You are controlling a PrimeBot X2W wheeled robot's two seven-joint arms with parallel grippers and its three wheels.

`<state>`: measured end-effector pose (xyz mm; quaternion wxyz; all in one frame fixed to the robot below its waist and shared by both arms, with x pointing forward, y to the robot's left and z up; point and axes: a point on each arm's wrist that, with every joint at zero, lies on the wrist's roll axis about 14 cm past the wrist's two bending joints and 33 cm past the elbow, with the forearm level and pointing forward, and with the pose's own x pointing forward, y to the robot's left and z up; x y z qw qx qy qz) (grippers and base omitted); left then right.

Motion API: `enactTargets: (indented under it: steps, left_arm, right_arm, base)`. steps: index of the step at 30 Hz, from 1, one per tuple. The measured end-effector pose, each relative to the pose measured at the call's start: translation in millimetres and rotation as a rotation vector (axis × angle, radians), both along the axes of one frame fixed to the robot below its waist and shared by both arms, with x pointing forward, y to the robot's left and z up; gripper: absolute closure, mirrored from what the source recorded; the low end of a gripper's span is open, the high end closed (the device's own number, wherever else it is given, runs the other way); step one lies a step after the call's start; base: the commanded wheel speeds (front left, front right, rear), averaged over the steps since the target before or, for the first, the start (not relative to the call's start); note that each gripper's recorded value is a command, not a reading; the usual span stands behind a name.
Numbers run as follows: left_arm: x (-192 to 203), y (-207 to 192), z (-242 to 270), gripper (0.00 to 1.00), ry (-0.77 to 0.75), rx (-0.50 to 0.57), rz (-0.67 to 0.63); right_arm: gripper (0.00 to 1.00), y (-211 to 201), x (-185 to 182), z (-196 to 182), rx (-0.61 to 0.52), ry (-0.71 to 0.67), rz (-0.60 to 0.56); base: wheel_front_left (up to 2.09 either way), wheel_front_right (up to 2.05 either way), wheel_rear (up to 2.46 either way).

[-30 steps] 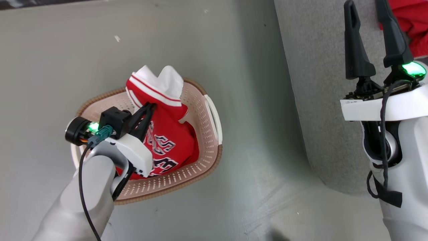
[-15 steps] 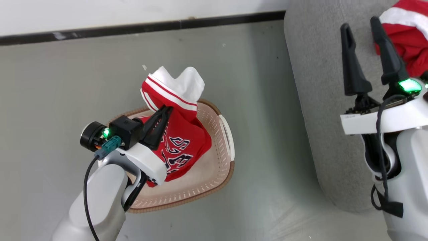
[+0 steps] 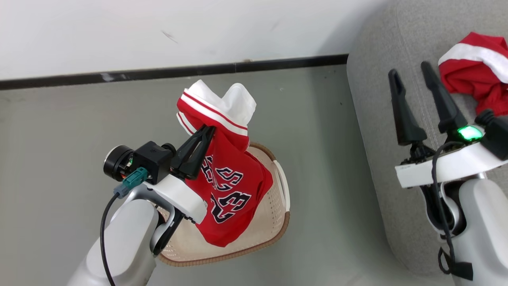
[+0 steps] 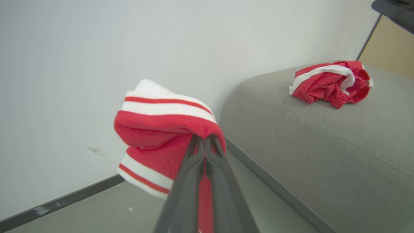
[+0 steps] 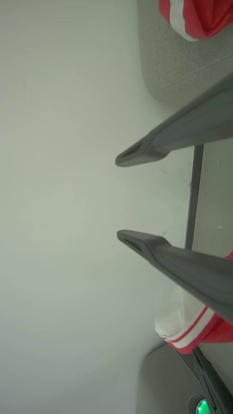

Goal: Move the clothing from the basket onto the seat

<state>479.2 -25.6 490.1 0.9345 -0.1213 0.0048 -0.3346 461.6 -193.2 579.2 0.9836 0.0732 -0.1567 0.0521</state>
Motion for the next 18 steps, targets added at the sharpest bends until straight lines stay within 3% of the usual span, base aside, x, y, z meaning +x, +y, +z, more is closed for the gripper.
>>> enactTargets:
  steps: [18]
  left_arm:
    - [-23.0, 3.2, 76.1, 1.00, -0.148, -0.030, -0.003]
  right_arm:
    - [0.00, 36.7, -38.7, -0.7, 0.016, 0.029, 0.119]
  base:
    - [0.00, 0.00, 0.00]
